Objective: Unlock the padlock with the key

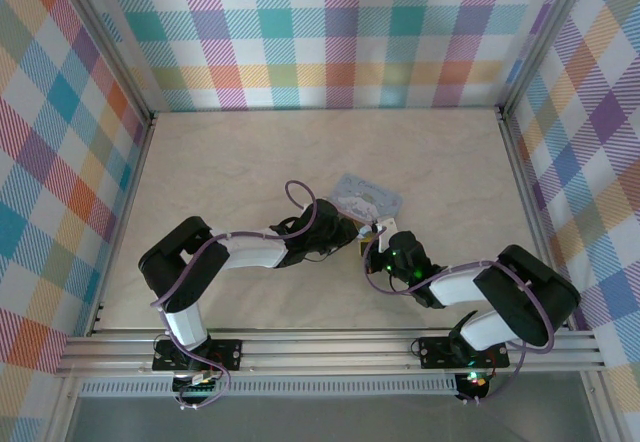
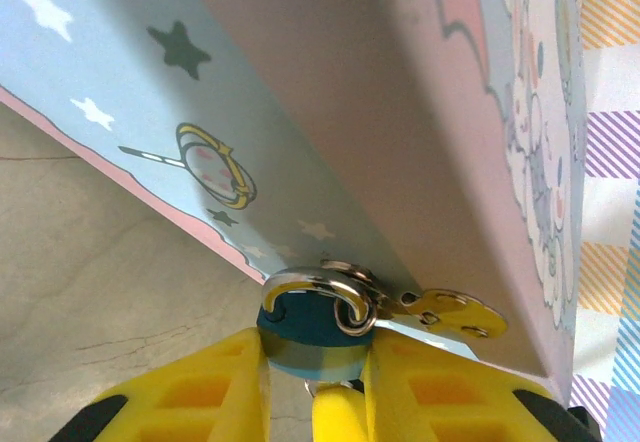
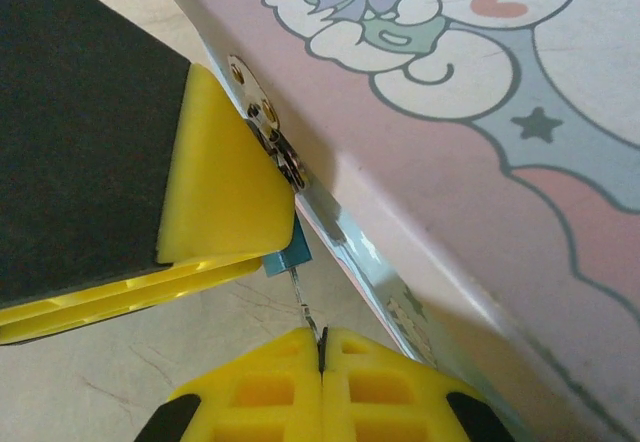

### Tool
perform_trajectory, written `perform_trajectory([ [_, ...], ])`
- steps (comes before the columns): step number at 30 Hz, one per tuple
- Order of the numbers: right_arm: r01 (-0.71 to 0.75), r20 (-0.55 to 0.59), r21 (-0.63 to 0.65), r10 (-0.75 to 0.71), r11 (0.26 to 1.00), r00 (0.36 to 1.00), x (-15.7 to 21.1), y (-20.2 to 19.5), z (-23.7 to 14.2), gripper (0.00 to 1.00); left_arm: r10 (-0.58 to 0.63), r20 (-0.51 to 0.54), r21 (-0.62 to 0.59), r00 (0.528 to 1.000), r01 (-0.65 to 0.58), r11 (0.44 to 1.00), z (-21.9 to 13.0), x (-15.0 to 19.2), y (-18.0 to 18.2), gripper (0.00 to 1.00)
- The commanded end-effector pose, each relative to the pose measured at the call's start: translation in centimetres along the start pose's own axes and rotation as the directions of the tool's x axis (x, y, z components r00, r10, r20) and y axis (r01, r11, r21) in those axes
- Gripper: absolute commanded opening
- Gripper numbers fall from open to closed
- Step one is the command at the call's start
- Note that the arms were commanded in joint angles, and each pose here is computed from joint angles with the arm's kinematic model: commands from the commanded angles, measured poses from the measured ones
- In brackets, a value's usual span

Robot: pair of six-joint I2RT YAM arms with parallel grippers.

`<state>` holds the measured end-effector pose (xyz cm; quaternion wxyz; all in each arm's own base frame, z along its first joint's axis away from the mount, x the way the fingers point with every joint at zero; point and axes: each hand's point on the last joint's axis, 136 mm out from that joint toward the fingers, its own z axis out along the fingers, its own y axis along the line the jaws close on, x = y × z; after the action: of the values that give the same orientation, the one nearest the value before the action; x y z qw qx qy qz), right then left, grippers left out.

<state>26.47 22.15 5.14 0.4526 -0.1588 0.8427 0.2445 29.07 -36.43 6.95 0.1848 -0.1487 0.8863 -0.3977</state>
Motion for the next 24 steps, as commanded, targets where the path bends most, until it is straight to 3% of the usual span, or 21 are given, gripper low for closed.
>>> perform_trajectory([
  [1, 0.037, 0.094, 0.052, -0.041, 0.998, 0.995, -2.6, -0.6, 0.4, 0.0, 0.003, -0.045, 0.05, 0.999, 0.0, 0.999, 0.0, 0.8, -1.9, 0.27],
  [9, 0.061, 0.11, 0.059, -0.067, 0.996, 0.992, -2.7, -0.7, 0.7, 0.0, 0.0, -0.047, 0.047, 0.999, 0.002, 0.999, -0.1, 0.8, -1.9, 0.27],
  [24, -0.002, 0.157, -0.071, 0.013, 0.997, 0.987, -4.8, 1.7, 0.9, 0.0, -0.003, -0.055, 0.037, 0.998, 0.005, 0.999, 0.3, 1.1, -1.4, 0.27],
])
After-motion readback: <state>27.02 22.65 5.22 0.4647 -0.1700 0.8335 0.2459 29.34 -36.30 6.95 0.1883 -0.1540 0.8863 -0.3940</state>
